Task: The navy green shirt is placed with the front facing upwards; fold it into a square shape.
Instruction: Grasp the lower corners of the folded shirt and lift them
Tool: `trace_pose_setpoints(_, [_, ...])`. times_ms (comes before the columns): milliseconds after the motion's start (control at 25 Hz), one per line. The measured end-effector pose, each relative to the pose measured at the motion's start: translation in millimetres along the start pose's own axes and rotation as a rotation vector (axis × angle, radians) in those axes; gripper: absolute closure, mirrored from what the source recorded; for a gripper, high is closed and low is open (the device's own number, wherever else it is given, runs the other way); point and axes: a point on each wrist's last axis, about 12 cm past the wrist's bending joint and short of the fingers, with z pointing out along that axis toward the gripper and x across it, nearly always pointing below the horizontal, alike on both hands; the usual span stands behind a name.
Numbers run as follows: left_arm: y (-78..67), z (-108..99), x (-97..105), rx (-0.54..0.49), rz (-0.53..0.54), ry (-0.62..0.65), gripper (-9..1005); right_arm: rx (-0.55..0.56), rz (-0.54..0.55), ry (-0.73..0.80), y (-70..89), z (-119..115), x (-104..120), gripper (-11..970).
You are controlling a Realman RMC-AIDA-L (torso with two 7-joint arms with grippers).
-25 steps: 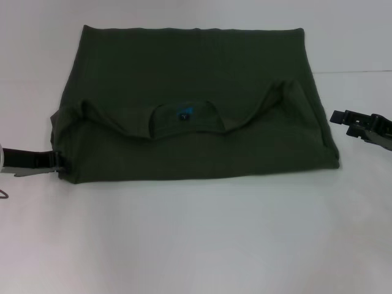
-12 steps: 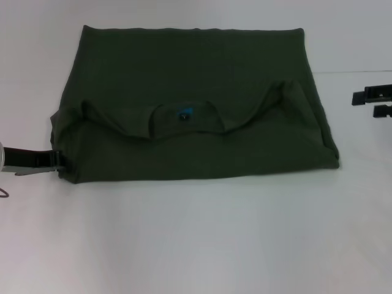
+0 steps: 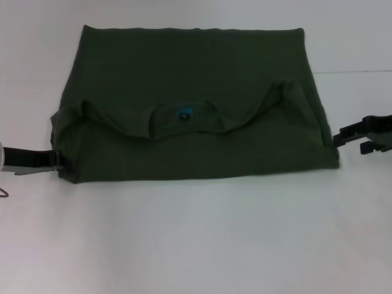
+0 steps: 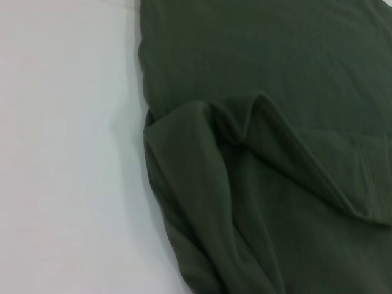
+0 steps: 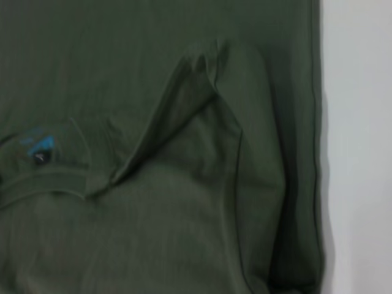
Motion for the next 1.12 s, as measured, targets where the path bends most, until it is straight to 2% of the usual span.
trace_pose_setpoints(960, [-0.3,0,0,0.004,0.006,-0.001,956,0.030,-0.079,-0.035,26.2,40,5,183])
trace_pose_setpoints(1120, [-0.6,0,0,0.006,0.006,-0.002,956,0.039,-0.092,-0.029,27.7,42,5,251])
